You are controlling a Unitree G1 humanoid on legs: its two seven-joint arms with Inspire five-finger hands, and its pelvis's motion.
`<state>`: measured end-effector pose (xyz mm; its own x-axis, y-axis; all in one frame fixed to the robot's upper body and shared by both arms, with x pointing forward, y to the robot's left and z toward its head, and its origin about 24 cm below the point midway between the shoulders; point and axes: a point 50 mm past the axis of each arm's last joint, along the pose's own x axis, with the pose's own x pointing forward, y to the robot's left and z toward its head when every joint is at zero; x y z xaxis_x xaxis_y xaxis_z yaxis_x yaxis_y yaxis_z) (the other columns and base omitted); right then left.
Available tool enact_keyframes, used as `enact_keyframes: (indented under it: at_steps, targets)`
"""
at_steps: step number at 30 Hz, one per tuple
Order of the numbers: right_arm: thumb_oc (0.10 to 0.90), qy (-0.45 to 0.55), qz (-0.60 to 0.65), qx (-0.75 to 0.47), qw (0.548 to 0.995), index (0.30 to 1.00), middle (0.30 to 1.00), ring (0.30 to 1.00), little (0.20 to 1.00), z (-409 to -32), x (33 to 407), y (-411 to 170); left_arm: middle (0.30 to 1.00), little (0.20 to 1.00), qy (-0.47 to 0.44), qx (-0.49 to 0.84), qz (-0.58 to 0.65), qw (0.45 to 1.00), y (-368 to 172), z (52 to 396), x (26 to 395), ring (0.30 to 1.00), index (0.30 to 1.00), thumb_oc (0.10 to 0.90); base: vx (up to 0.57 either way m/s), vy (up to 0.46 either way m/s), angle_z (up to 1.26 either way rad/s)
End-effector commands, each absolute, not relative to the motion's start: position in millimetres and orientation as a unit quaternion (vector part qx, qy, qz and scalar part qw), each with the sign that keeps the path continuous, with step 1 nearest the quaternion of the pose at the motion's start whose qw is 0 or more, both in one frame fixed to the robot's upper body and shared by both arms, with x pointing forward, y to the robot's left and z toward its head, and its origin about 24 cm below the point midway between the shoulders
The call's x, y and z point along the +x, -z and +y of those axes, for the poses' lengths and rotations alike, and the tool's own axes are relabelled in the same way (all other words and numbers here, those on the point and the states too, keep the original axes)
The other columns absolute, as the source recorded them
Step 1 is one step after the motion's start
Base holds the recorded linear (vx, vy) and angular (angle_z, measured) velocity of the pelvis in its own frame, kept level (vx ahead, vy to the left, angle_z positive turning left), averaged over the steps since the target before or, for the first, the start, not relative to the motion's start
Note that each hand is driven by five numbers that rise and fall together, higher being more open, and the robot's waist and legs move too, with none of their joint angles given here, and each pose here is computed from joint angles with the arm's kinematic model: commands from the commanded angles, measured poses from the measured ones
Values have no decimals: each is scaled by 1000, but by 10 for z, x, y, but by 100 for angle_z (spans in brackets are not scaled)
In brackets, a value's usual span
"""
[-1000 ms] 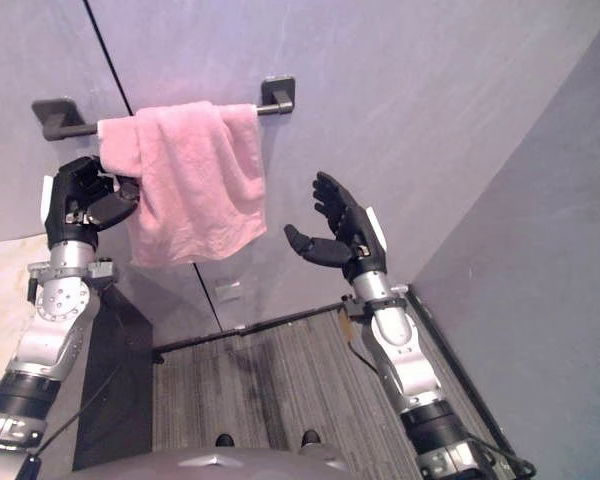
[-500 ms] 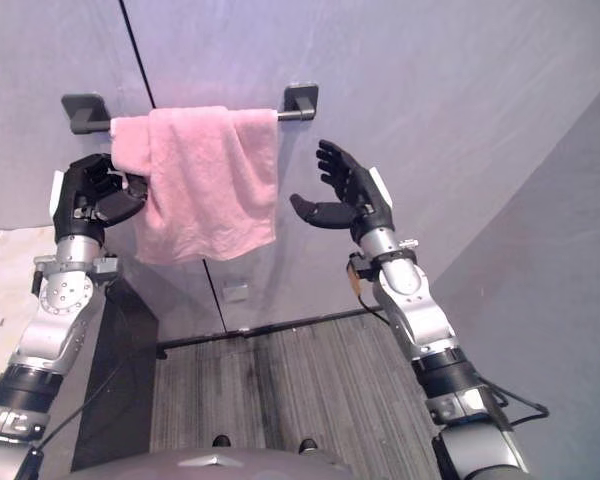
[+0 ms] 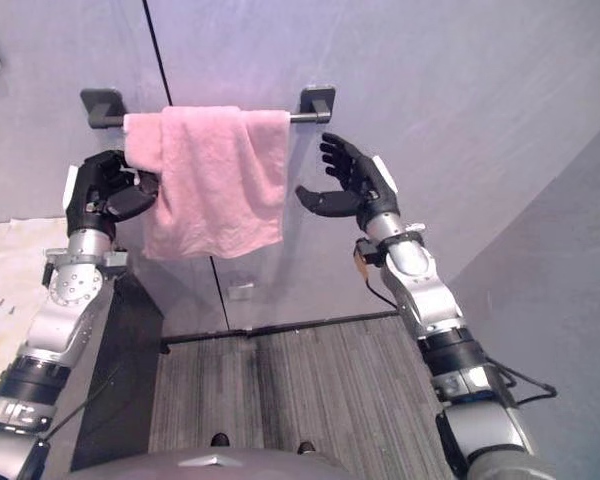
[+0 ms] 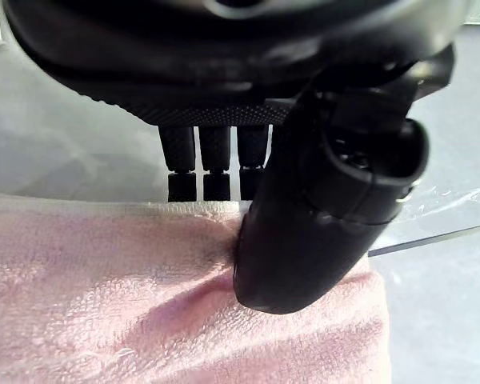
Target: Organize the bathroom.
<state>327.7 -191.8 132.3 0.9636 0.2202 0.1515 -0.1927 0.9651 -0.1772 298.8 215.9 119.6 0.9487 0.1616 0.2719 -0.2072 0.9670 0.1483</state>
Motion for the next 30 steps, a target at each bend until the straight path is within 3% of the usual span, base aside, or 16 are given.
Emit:
enact_keyframes:
  at_steps: [1,13,14,16,17,18,21,30]
  targets:
    - [800,-120,-205,-90,967,900,900,900,900,-1868,3440,-2065,300,300,-68,87,-206,972,-1571,2010,3118,300,300,400,49,6,2]
    - [800,-102,-204,-91,969,900,900,900,900,-1916,3532,-2192,300,300,-50,89,-202,974,-1554,1957,3084,300,300,400,26,-1,6]
    - [780,-99,-206,-90,969,869,869,869,869,-1922,3540,-2203,300,300,-50,91,-202,974,-1552,1955,3085,300,300,400,3,-1,8]
    - [800,-97,-207,-90,969,900,900,900,900,-1925,3545,-2207,300,300,-50,92,-202,974,-1554,1953,3085,300,300,400,0,0,0]
    - [627,-97,-207,-92,969,641,641,641,641,-1928,3548,-2211,300,300,-49,94,-201,974,-1553,1961,3083,300,300,400,0,0,0]
    - [529,-92,-209,-95,969,493,493,493,493,-1944,3551,-2214,300,300,-50,96,-201,974,-1555,1974,3087,300,300,400,0,0,0]
    - [400,-87,-209,-98,969,300,300,300,300,-1980,3559,-2232,300,300,-49,96,-199,974,-1550,2001,3082,300,300,400,0,0,0]
    - [400,-68,-226,-110,965,300,300,300,300,-2043,3483,-2195,300,300,-65,98,-201,972,-1542,2062,3051,300,300,400,0,0,0]
